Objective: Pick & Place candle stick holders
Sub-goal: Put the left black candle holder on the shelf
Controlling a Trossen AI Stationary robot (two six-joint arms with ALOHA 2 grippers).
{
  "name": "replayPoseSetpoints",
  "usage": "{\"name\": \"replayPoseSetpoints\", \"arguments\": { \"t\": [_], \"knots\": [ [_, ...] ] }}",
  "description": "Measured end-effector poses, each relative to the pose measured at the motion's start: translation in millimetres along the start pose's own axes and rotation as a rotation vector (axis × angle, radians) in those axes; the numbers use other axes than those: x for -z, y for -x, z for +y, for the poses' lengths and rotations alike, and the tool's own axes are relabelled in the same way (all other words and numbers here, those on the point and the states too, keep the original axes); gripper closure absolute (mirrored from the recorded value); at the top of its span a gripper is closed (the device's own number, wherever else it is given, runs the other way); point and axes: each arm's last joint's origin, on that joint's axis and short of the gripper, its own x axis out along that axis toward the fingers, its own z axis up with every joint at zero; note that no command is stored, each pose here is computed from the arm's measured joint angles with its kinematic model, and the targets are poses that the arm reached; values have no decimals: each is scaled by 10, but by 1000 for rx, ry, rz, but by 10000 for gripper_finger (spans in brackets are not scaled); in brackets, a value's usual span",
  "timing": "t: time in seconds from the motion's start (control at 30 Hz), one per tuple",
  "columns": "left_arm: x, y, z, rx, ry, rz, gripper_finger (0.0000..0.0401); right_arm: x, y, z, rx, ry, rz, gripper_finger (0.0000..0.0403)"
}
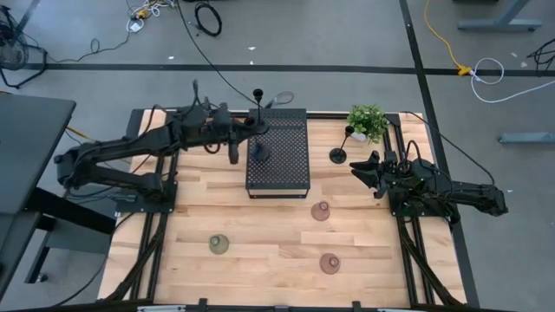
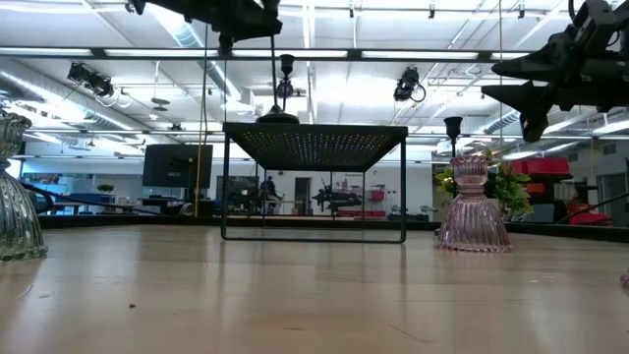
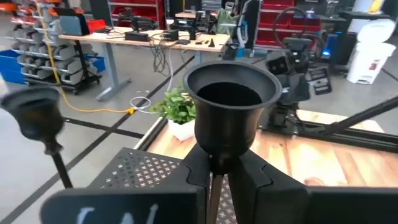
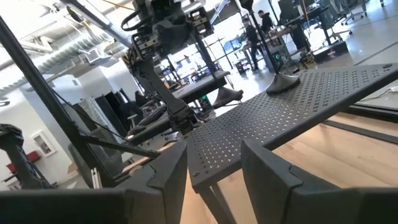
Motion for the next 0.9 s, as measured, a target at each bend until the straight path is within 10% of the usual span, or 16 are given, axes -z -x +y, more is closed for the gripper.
{"name": "replayPoseSetpoints", "arguments": {
  "t": [0.9],
  "knots": [
    [-8,-332,101,-65,-39,181,370,14,0,-8,9,12,13,253]
  ]
}}
